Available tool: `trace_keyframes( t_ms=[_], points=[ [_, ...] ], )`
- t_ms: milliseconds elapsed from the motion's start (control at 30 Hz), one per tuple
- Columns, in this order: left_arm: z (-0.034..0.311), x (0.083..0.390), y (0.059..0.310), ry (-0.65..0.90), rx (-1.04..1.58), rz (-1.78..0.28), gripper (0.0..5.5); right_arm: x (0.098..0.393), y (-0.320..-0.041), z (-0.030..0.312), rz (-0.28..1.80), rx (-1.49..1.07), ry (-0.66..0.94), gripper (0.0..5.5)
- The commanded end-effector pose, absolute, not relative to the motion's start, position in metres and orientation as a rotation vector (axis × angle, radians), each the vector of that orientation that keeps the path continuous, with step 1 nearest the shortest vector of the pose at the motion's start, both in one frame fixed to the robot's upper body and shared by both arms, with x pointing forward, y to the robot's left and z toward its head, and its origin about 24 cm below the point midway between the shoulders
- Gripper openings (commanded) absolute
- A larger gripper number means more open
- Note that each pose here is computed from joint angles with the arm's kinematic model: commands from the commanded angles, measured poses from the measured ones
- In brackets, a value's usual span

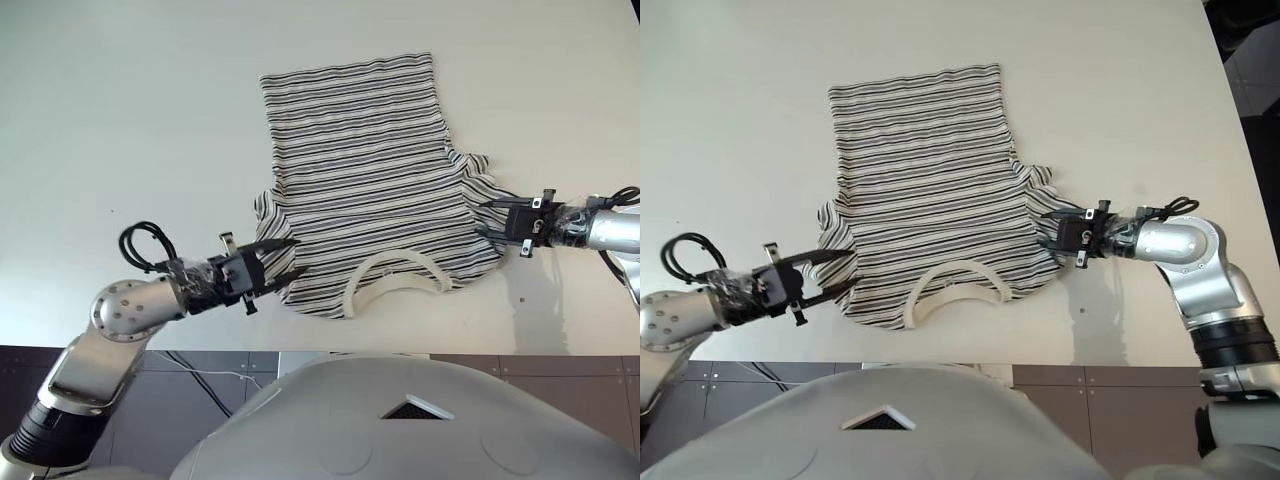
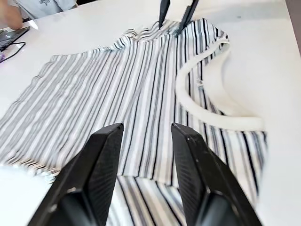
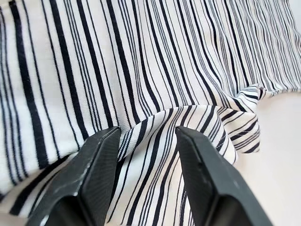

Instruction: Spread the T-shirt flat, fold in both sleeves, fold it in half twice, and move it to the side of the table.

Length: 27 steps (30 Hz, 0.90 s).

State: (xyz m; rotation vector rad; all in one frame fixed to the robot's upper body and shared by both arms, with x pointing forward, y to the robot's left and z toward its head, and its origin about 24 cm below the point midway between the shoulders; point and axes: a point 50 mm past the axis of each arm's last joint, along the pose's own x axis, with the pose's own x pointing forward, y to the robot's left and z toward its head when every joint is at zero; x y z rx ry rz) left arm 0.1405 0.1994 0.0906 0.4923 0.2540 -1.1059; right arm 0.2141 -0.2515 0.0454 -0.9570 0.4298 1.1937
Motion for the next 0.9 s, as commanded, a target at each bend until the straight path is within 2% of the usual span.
trace_keyframes(
  t_ms=[33, 167, 267, 467, 633, 767, 900],
  points=[
    [0.082, 0.147, 0.226, 0.360, 0.713, -1.059, 1.88, 0.193, -0.267, 0.016, 1.220, -0.985, 0.629, 2.16],
    [0.048, 0.130, 0.225, 0.441, 0.847, -1.097, 1.88, 0.201, -0.255, 0.021, 1.228, -0.988, 0.572, 2.16],
    [0.027, 0.112, 0.237, 0.529, 0.943, -1.116, 1.88, 0.206, -0.244, 0.035, 1.212, -0.869, 0.510, 2.16],
    [0.030, 0.128, 0.271, 0.540, 1.095, -1.094, 1.88, 0.213, -0.234, 0.062, 1.205, -0.696, 0.462, 2.16],
    [0.038, 0.137, 0.280, 0.506, 1.110, -1.117, 1.88, 0.212, -0.233, 0.069, 1.201, -0.672, 0.458, 2.16],
    [0.060, 0.147, 0.273, 0.410, 0.944, -1.013, 1.88, 0.217, -0.236, 0.076, 1.160, -0.676, 0.438, 2.16],
    [0.098, 0.156, 0.266, 0.306, 0.519, -0.781, 1.88, 0.215, -0.249, 0.084, 1.051, -0.642, 0.417, 2.16]
  ],
)
